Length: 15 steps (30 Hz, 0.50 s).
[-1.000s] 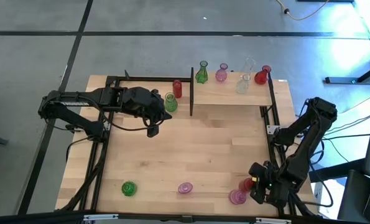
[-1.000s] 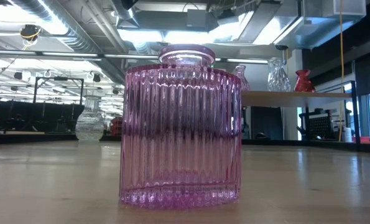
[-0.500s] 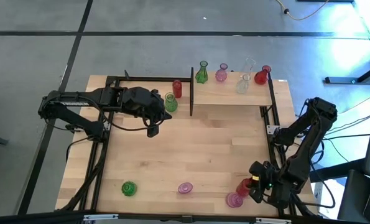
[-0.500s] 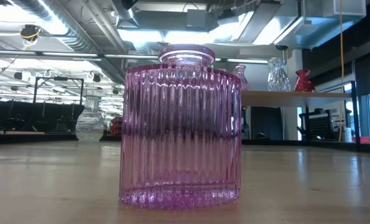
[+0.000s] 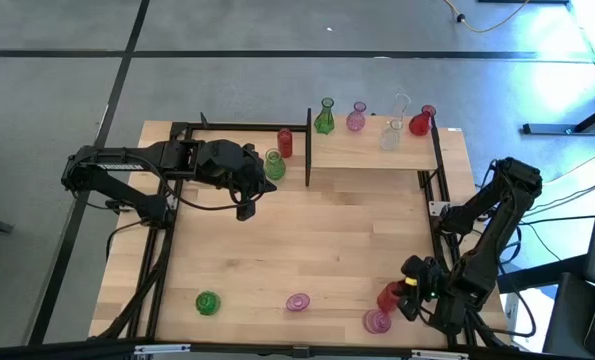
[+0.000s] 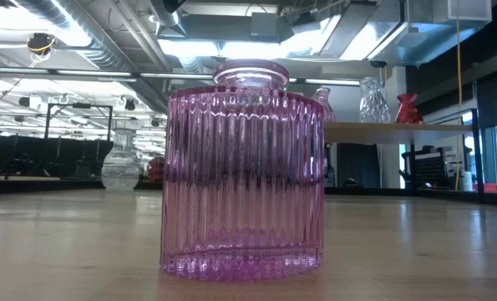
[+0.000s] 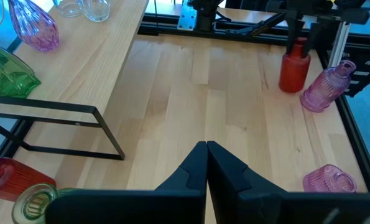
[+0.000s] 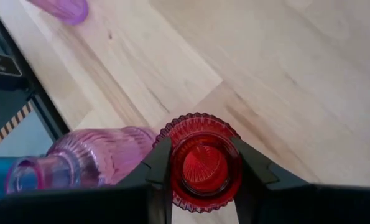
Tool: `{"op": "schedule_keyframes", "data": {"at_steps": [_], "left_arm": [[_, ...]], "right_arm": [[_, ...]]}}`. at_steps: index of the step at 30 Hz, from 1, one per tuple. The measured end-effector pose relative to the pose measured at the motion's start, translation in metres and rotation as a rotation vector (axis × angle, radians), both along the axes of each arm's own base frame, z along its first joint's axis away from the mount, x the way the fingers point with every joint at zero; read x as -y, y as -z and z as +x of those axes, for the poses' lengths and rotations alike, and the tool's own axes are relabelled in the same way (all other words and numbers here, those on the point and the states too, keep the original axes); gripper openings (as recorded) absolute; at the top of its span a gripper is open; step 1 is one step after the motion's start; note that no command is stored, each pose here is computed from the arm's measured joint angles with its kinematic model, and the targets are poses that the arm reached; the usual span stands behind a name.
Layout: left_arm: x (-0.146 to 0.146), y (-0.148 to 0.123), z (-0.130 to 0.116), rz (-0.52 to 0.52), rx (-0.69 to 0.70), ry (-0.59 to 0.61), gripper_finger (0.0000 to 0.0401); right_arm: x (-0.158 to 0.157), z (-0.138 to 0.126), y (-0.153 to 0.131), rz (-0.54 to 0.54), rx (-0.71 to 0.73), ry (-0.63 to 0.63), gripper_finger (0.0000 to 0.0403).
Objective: Sort vases onto shelf
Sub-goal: Put the bottom red vase on the shelf aligned with the other red vase
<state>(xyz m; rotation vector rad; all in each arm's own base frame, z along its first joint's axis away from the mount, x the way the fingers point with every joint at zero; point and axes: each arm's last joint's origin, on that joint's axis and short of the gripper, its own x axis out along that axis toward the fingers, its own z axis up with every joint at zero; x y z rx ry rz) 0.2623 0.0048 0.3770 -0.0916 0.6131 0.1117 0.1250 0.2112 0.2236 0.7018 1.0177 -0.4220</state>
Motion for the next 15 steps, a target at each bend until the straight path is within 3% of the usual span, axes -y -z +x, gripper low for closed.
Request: {"op": "schedule_keyframes", "data": {"at_steps": [8, 15], "left_arm": [[0.0, 0.0, 0.0, 0.0, 0.0, 0.0, 0.0], [0.0, 0.0, 0.0, 0.0, 0.0, 0.0, 0.0]], "right_arm": [[0.011, -0.004, -0.005, -0.046, -0.046, 0.041, 0.0091], [0.036, 0.006, -0.043, -0.161, -0.114, 0.053, 0.0091]]}}
